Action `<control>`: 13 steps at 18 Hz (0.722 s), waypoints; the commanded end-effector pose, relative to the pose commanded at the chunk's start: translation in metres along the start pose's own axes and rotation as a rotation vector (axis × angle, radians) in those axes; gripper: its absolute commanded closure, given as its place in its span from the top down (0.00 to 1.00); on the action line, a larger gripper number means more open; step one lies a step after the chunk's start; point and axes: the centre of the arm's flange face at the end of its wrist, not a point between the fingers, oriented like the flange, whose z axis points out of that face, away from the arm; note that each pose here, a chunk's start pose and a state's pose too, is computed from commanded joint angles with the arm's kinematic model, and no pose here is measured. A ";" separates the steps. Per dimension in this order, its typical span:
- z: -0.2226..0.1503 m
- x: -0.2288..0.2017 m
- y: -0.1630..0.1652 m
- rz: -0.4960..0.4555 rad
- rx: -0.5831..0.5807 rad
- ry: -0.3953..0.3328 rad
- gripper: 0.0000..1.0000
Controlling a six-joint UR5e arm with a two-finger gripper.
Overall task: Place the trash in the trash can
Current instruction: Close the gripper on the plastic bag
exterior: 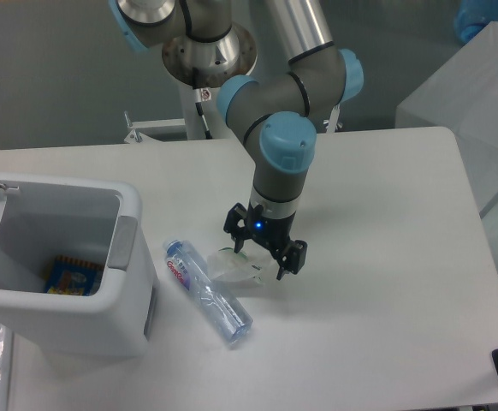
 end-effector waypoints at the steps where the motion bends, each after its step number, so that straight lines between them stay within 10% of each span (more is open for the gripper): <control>1: 0.005 -0.001 -0.001 -0.001 -0.004 0.005 0.95; 8: 0.012 -0.003 -0.007 -0.001 -0.014 0.007 0.65; 13: 0.013 -0.003 -0.007 -0.001 -0.016 0.008 0.17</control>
